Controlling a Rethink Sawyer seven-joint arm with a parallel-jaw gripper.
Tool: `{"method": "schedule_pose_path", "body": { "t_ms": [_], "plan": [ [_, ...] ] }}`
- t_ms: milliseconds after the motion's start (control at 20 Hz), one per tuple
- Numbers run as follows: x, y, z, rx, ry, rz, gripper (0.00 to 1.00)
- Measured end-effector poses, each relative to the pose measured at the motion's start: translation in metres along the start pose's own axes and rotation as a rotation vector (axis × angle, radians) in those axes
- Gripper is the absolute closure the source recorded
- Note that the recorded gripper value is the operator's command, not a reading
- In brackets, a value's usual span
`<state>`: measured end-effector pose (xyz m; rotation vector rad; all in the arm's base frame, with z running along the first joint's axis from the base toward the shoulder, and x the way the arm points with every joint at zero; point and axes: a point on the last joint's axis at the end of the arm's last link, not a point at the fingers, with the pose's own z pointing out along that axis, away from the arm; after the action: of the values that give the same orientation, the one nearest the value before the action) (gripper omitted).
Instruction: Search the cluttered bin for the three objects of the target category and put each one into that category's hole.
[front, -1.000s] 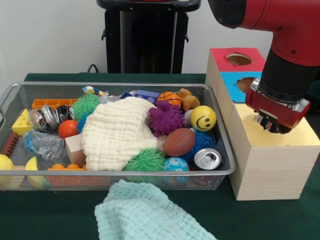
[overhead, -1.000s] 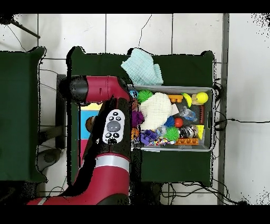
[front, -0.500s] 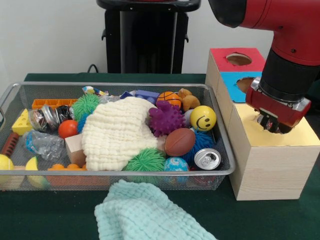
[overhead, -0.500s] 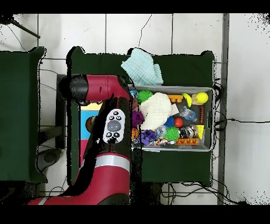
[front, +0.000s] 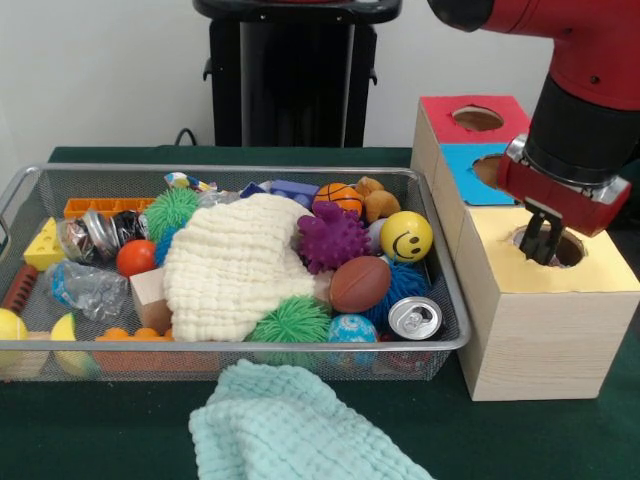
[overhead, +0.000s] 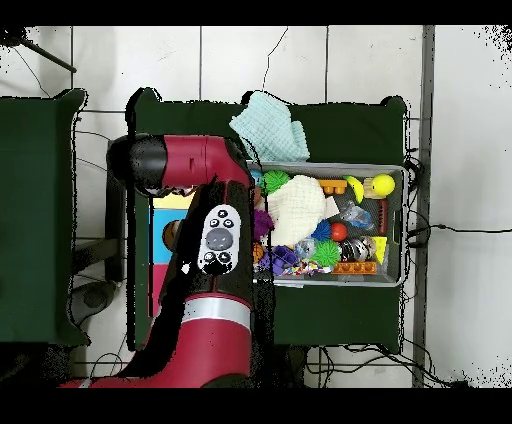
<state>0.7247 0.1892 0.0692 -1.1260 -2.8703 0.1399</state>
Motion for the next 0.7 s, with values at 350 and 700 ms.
{"method": "schedule_pose_path", "body": {
  "t_ms": [350, 700],
  "plan": [
    [-0.020, -0.006, -0.038, -0.002, 0.000, 0.018, 1.00],
    [-0.049, -0.020, -0.067, -0.029, -0.025, 0.055, 1.00]
  ]
}}
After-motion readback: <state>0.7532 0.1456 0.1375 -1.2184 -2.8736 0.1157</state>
